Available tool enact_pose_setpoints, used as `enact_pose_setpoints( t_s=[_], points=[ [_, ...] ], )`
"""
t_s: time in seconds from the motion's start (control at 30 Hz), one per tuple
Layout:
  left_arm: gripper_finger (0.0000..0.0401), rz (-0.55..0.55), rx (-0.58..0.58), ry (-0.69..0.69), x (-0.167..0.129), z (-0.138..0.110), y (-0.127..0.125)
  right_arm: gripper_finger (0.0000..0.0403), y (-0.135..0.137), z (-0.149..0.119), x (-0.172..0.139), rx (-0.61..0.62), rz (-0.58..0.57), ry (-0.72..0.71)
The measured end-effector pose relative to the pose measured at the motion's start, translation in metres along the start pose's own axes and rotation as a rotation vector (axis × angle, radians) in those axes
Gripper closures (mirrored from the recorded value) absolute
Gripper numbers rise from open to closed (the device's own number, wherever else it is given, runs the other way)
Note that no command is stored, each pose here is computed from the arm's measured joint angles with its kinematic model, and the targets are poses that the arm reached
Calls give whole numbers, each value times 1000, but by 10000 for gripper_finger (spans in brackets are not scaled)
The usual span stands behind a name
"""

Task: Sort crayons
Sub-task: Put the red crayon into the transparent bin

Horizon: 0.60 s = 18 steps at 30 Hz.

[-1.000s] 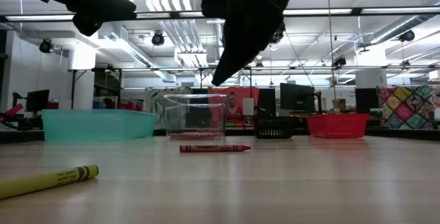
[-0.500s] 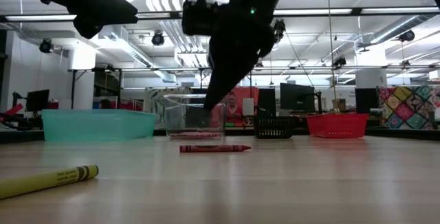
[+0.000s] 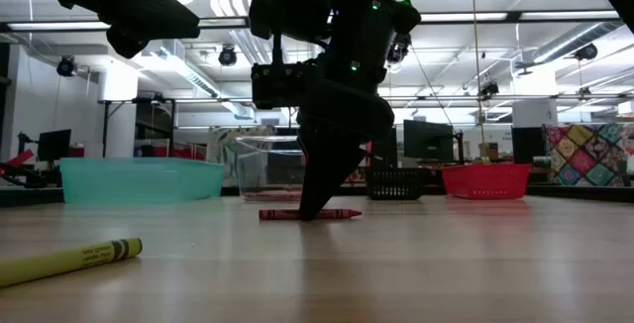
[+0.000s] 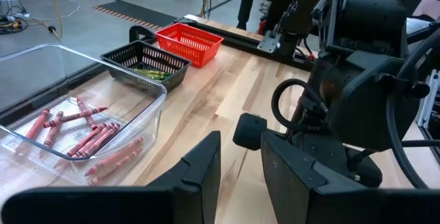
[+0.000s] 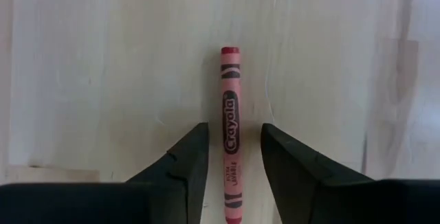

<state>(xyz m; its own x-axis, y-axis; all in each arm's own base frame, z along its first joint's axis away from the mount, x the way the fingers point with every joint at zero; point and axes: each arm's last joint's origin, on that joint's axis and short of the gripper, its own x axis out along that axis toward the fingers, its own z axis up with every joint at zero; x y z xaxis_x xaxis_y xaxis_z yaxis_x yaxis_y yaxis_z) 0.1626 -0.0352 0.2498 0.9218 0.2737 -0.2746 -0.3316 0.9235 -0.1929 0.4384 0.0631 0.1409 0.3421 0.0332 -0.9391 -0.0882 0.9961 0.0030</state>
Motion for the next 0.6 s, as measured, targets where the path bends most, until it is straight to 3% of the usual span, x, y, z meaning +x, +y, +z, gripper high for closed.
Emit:
enact_pose_setpoints(
  t_s=[0.13, 0.37, 0.6],
  points=[
    [314, 0, 1, 1, 0, 0, 0, 300, 0, -1, 1, 0, -1, 4],
    [314, -1, -1, -2, 1, 0, 0, 385, -3, -1, 1, 3, -3, 5],
    [314, 30, 0, -15, 0, 1, 1, 391, -3, 2, -2, -6, -7, 1]
  ],
)
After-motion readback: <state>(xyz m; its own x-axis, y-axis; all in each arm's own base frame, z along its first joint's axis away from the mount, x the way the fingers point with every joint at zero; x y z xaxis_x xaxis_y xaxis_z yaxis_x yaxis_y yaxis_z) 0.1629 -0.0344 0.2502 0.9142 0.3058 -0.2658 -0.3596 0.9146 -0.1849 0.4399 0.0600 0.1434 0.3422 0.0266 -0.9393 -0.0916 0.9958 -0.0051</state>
